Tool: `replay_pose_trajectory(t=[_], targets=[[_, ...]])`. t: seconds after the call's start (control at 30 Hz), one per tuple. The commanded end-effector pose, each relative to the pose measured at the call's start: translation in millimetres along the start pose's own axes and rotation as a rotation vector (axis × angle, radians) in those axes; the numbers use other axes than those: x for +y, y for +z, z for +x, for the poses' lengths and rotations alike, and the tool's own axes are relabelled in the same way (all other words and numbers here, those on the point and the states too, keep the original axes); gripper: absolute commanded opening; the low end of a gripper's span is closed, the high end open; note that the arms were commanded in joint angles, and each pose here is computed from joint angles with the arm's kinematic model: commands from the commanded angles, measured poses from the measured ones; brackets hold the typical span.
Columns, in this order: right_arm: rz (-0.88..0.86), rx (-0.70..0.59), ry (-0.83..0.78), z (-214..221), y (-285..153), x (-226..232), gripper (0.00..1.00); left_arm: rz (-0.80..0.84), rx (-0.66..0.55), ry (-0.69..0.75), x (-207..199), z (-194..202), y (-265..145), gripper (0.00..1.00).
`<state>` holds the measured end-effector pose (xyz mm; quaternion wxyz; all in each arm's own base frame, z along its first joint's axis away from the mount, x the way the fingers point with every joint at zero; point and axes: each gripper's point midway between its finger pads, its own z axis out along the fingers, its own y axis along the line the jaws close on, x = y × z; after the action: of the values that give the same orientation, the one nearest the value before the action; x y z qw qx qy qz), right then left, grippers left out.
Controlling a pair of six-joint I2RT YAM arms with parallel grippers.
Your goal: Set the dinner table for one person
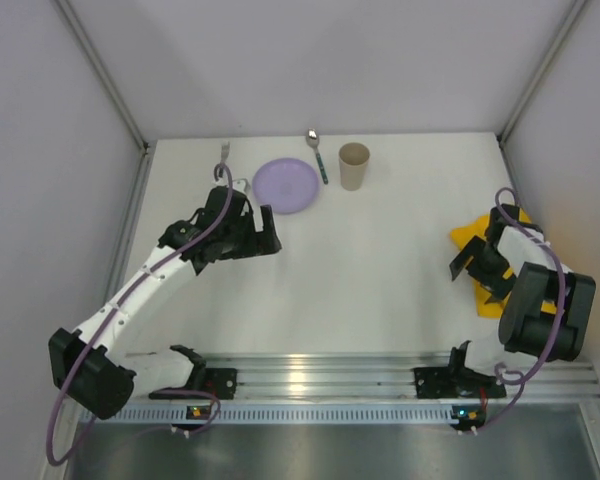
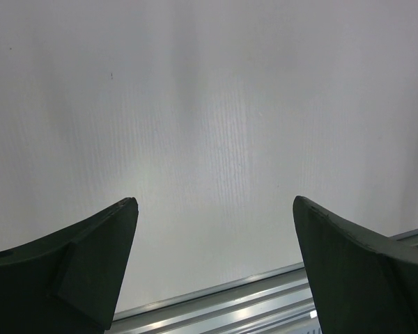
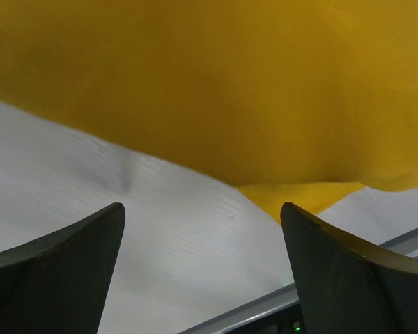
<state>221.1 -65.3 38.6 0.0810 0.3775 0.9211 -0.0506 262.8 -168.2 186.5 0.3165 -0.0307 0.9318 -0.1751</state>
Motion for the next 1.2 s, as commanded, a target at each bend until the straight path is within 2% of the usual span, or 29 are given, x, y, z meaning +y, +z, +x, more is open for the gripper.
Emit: replay_pose_trajectory(t=[0.0, 0.1, 0.27, 0.4, 0.53, 0.73, 0.87, 0.97, 1.0, 1.07, 1.1, 1.17], targets=[[0.013, -0.009, 0.053, -6, 25, -3, 0.92, 0.045, -0.024, 0.033, -17, -19, -4, 0.98], [-0.007, 0.024, 0.094, -4, 36, -2, 0.83, 0.041, -0.021, 0.05, -20, -25, -5, 0.98], [0.04, 0.033, 0.153, -7, 43, -14, 0.81, 0.039, -0.019, 0.058, -22, -28, -6, 0.97], [0.005, -0.035, 0.136, -22, 23, -12, 0.84, 0.033, -0.032, 0.042, -20, -29, -12, 0.97], [0.058, -0.079, 0.113, -26, 6, -26, 0.87, 0.031, -0.016, 0.024, -17, -21, -10, 0.97], [0.019, -0.112, 0.142, -34, 2, -20, 0.88, 0.024, 0.006, 0.049, -20, -25, -11, 0.96], [0.045, -0.068, 0.162, -31, 22, -23, 0.88, 0.012, 0.029, 0.074, -25, -33, -6, 0.95], [0.016, -0.018, 0.212, -25, 42, -22, 0.82, 0.047, 0.037, 0.073, -37, -39, -6, 0.95], [-0.006, -0.014, 0.236, -27, 46, -21, 0.77, 0.051, 0.038, 0.074, -39, -40, -7, 0.95], [-0.014, 0.016, 0.258, -21, 55, -20, 0.72, 0.058, 0.039, 0.075, -44, -41, -6, 0.95], [-0.024, 0.013, 0.266, -23, 59, -19, 0.63, 0.058, 0.044, 0.074, -46, -40, -7, 0.95], [-0.016, 0.03, 0.265, -19, 65, -21, 0.53, 0.057, 0.056, 0.084, -50, -37, -5, 0.95]])
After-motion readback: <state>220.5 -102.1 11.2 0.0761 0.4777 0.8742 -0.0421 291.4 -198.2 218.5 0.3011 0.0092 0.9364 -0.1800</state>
